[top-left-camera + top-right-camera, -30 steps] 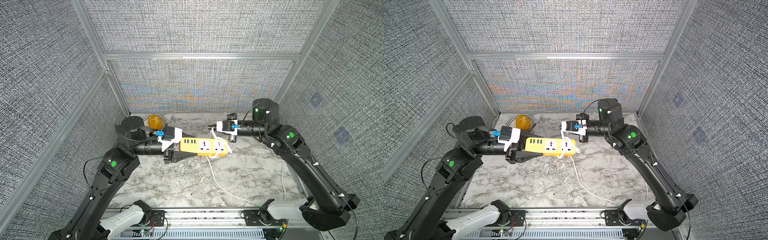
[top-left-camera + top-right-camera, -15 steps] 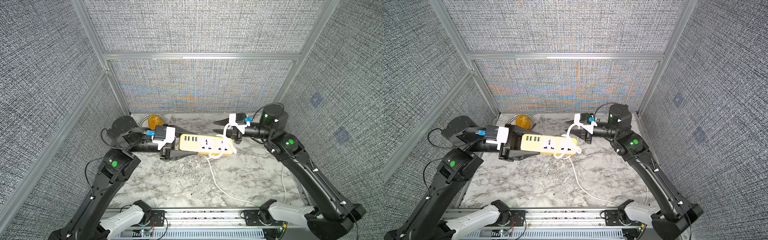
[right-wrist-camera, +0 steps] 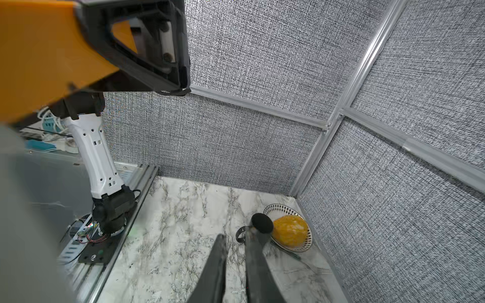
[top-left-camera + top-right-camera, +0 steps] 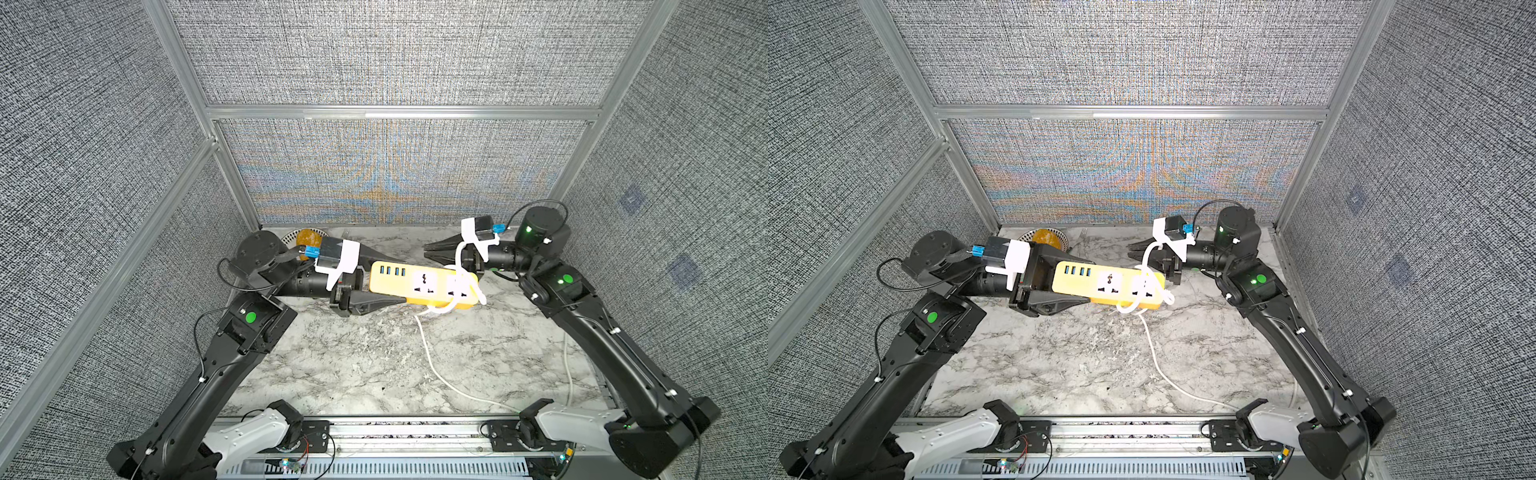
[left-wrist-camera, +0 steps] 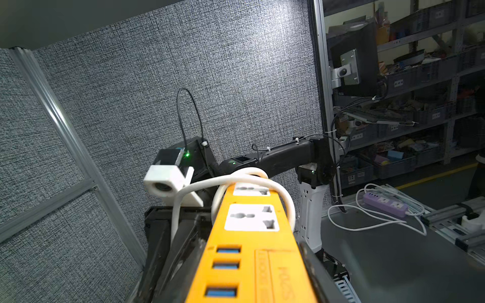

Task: Wrap the cord around the power strip
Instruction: Wrap the power cord around the power strip.

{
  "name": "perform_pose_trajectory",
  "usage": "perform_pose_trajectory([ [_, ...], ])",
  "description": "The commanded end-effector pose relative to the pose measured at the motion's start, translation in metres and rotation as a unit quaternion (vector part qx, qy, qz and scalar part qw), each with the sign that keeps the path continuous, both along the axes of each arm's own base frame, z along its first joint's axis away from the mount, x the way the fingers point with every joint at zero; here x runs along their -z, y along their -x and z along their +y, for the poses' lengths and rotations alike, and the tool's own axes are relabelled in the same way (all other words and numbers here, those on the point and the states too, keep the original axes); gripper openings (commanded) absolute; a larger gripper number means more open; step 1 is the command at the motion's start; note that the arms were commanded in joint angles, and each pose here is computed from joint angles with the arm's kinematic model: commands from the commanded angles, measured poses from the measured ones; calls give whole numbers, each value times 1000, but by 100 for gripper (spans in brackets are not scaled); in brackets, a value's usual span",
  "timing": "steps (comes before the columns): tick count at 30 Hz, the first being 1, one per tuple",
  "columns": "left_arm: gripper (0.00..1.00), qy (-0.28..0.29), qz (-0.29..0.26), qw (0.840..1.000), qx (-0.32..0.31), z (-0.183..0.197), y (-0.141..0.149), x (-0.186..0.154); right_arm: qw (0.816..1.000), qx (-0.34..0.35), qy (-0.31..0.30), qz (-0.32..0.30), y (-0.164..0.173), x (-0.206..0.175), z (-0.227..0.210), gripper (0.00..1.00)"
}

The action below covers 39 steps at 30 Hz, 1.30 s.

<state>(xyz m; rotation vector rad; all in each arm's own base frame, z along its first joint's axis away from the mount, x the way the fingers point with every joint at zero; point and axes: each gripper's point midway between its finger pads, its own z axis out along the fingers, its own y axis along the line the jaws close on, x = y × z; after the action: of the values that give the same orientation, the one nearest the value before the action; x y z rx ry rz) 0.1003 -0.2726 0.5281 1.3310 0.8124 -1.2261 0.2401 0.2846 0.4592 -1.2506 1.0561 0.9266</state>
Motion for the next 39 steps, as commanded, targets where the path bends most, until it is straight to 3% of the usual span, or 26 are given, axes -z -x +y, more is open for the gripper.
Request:
perform_pose_trajectory([
  [1,0,35,-33,998,31,3,18,-23,998,-40,-36,17,4,-11,7,20],
  [5,0,75,-62,995,5,4,16,-38,995,-59,-54,53,3,-1,17,33],
  [9,0,116,-82,989,-45,5,4,-51,992,-64,-60,89,3,12,18,36],
  [10,0,125,-81,987,-60,5,-1,-53,991,-65,-62,96,3,15,18,34],
  [13,0,148,-80,981,-95,6,-13,-57,988,-74,-62,124,3,24,19,4],
  [14,0,155,-78,980,-102,6,-17,-58,986,-79,-61,135,2,28,21,0],
  [24,0,221,-68,950,-211,10,-60,-73,974,-85,-61,201,5,60,58,0],
  [27,0,234,-74,934,-260,15,-76,-73,974,-63,-69,208,0,65,58,14],
  [30,0,236,-76,925,-289,17,-87,-70,972,-51,-82,215,0,67,57,15],
  [39,0,214,-83,927,-295,18,-85,-60,969,-44,-89,225,7,73,50,30],
])
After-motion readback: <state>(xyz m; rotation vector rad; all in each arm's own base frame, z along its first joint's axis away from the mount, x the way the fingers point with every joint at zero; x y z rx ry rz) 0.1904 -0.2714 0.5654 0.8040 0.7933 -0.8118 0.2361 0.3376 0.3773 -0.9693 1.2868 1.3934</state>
